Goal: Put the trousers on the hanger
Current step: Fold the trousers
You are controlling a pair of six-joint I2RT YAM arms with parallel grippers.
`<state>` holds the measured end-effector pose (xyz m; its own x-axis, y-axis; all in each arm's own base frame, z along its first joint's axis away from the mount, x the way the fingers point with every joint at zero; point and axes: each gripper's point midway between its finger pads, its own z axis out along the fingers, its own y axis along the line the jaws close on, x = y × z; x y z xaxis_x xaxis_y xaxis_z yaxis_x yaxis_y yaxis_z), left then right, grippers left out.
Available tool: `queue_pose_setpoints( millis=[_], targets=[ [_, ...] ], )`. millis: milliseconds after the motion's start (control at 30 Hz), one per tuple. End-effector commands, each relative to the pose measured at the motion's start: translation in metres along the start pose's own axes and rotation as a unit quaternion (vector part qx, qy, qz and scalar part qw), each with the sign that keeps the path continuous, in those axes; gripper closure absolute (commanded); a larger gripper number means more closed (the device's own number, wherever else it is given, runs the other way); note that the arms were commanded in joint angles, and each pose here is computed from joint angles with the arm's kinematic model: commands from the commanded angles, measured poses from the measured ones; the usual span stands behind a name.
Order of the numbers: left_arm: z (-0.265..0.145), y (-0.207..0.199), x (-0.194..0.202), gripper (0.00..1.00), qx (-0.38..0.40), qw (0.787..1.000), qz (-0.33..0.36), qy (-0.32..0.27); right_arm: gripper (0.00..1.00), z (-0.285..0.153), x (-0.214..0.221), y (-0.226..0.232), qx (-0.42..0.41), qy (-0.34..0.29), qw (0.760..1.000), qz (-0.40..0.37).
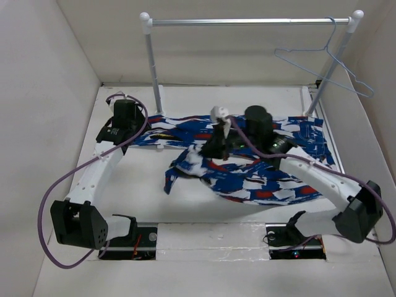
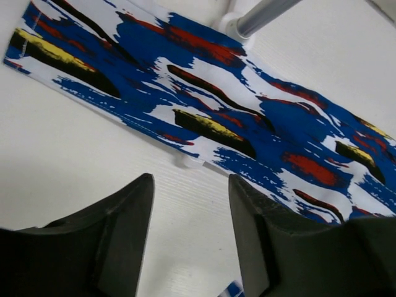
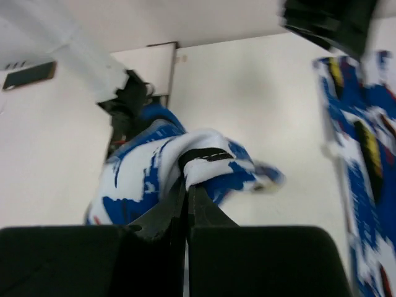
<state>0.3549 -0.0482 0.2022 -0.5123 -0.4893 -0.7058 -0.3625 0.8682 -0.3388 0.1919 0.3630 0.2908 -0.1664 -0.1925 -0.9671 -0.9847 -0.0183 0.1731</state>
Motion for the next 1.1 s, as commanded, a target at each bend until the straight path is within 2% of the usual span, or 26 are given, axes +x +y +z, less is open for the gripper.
queue_pose_setpoints(
  millis=[0,33,67,100,133,167,267,333,367,433,467,533,567,600,633,667,700,767,800,833,867,900,933,1000,1033,1067],
  targets=[
    [-0.010,0.001,-0.025,0.50,-0.020,0.999,0.007,-0.029,1.00,-0.038,0.072,-0.076,0.056,-0.008,0.991,0.122],
    [-0.012,-0.001,-0.030,0.48,-0.018,0.999,0.007,-0.034,0.77,-0.047,0.101,-0.098,0.095,0.020,0.982,0.162],
    [-0.012,-0.002,-0.030,0.43,-0.016,0.999,0.009,-0.033,0.63,-0.056,0.128,-0.114,0.127,0.071,0.974,0.173],
    [-0.012,0.001,-0.028,0.42,-0.022,0.999,0.011,-0.028,0.53,-0.056,0.164,-0.128,0.138,0.115,0.962,0.206],
    [-0.011,0.002,-0.027,0.42,-0.027,0.999,0.013,-0.026,0.46,-0.059,0.179,-0.137,0.150,0.151,0.957,0.199],
    [-0.011,0.004,-0.025,0.42,-0.028,0.999,0.014,-0.023,0.44,-0.071,0.203,-0.139,0.180,0.210,0.932,0.234],
    [-0.013,0.010,-0.019,0.41,-0.035,0.999,0.025,-0.016,0.42,-0.082,0.184,-0.156,0.246,0.218,0.922,0.206],
    [-0.016,0.017,-0.015,0.41,-0.047,0.998,0.032,-0.013,0.42,-0.081,0.147,-0.144,0.271,0.199,0.928,0.161],
    [-0.017,0.020,-0.015,0.41,-0.051,0.998,0.033,-0.014,0.42,-0.085,0.138,-0.140,0.290,0.204,0.924,0.144],
    [-0.025,0.022,-0.018,0.41,-0.049,0.998,0.033,-0.025,0.42,-0.078,0.105,-0.128,0.294,0.190,0.932,0.091],
    [-0.026,0.022,-0.020,0.41,-0.049,0.998,0.033,-0.029,0.42,-0.066,0.102,-0.111,0.285,0.211,0.932,0.069],
    [-0.031,0.019,-0.027,0.41,-0.044,0.998,0.032,-0.037,0.45,-0.053,0.088,-0.097,0.278,0.214,0.936,0.032],
    [-0.033,0.016,-0.025,0.42,-0.037,0.998,0.035,-0.032,0.50,-0.038,0.089,-0.086,0.264,0.218,0.939,0.018],
    [-0.033,0.016,-0.018,0.42,-0.034,0.999,0.041,-0.012,0.60,-0.031,0.090,-0.083,0.254,0.221,0.942,0.012],
    [-0.034,0.015,-0.009,0.42,-0.026,0.999,0.043,0.007,0.86,-0.026,0.095,-0.080,0.245,0.229,0.942,0.009],
    [-0.037,0.007,0.008,0.43,0.001,0.998,0.035,0.046,1.00,-0.027,0.104,-0.083,0.250,0.250,0.935,0.022],
    [-0.039,0.004,0.023,0.44,0.020,0.997,0.028,0.072,1.00,-0.027,0.104,-0.083,0.252,0.249,0.935,0.025],
    [-0.049,-0.005,0.080,0.46,0.071,0.987,0.019,0.142,1.00,-0.026,0.096,-0.080,0.254,0.226,0.940,0.027],
    [-0.063,-0.021,0.092,0.50,0.111,0.984,0.005,0.142,1.00,-0.030,0.084,-0.075,0.256,0.206,0.944,0.021],
    [-0.061,-0.012,0.124,0.54,0.108,0.979,0.004,0.174,0.97,-0.034,0.077,-0.075,0.261,0.192,0.945,0.026],
    [-0.060,-0.007,0.132,0.60,0.097,0.981,0.005,0.166,0.88,-0.034,0.078,-0.071,0.257,0.186,0.948,0.029],
    [-0.065,-0.006,0.145,0.61,0.088,0.981,0.011,0.171,0.80,-0.042,0.068,-0.069,0.264,0.172,0.949,0.027],
    [-0.062,0.006,0.154,0.61,0.062,0.983,0.016,0.174,0.66,-0.048,0.069,-0.070,0.269,0.169,0.948,0.032],
    [-0.062,0.016,0.168,0.58,0.040,0.980,0.015,0.194,0.58,-0.059,0.069,-0.067,0.275,0.165,0.946,0.034],
    [-0.060,0.023,0.186,0.50,0.035,0.976,0.007,0.217,0.56,-0.073,0.072,-0.069,0.289,0.167,0.942,0.042],
    [-0.060,0.022,0.184,0.44,0.037,0.977,0.001,0.211,0.55,-0.084,0.076,-0.071,0.299,0.166,0.938,0.047]
  ],
)
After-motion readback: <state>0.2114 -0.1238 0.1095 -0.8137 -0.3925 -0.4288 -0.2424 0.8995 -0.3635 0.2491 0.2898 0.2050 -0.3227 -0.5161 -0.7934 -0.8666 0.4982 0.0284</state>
